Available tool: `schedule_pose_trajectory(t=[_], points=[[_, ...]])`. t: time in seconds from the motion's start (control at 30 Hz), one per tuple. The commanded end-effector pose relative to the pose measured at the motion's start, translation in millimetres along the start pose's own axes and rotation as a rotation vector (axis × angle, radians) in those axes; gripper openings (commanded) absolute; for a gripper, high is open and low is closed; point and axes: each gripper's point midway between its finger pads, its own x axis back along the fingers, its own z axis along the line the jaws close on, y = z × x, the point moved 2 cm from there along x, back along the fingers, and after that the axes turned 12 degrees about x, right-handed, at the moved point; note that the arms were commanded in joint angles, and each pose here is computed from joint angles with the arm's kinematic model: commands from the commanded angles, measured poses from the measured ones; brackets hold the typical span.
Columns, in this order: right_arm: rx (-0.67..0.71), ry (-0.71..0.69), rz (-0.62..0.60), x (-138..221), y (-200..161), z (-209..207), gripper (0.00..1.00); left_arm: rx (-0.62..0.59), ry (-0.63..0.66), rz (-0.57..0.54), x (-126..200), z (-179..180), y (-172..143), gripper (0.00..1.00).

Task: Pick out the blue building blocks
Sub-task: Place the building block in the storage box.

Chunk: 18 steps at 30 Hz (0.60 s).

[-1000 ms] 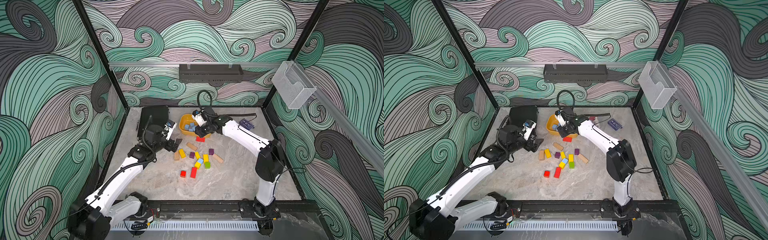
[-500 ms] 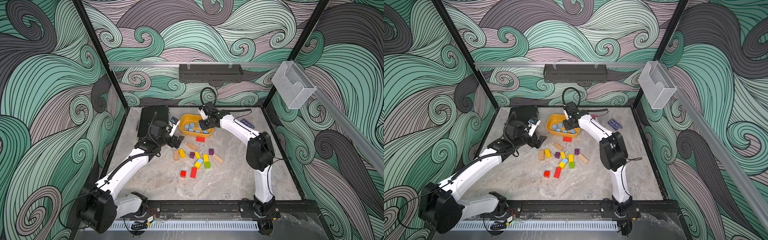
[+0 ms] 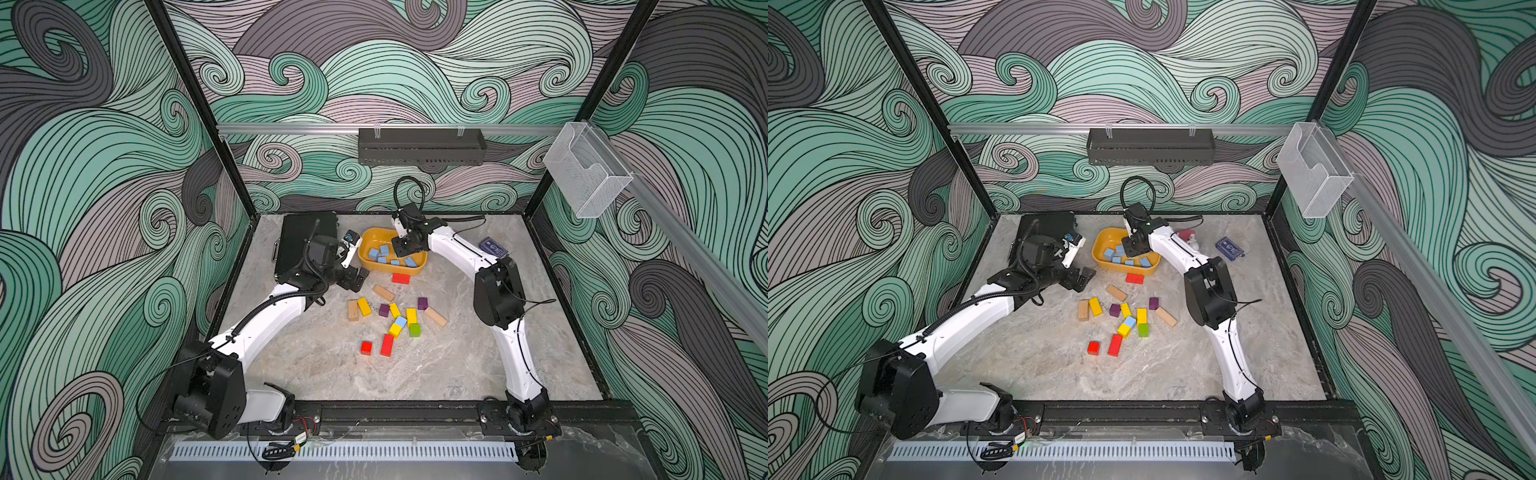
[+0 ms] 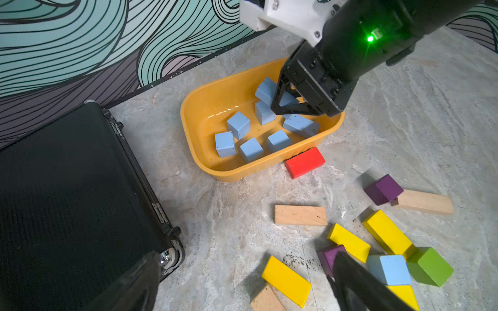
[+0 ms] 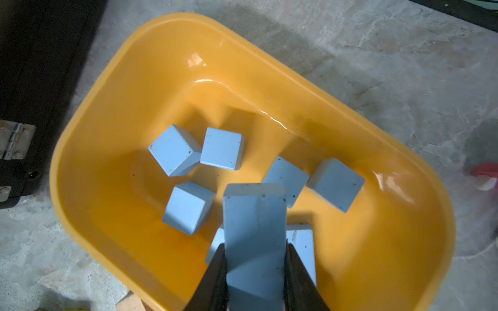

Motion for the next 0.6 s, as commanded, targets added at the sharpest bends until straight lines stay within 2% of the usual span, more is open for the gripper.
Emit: schedule_pose_trajectory(t=[0.0,0.57], points=[[-0.020,0.049,-0.017,-6,9,6,0.00,0.009,-0.010,-0.022,-2,2,10,0.99],[-0.082,0.091,0.001,-52,9,10,0.00,0.019,0.003,0.017,-12,13,-6,0.99]])
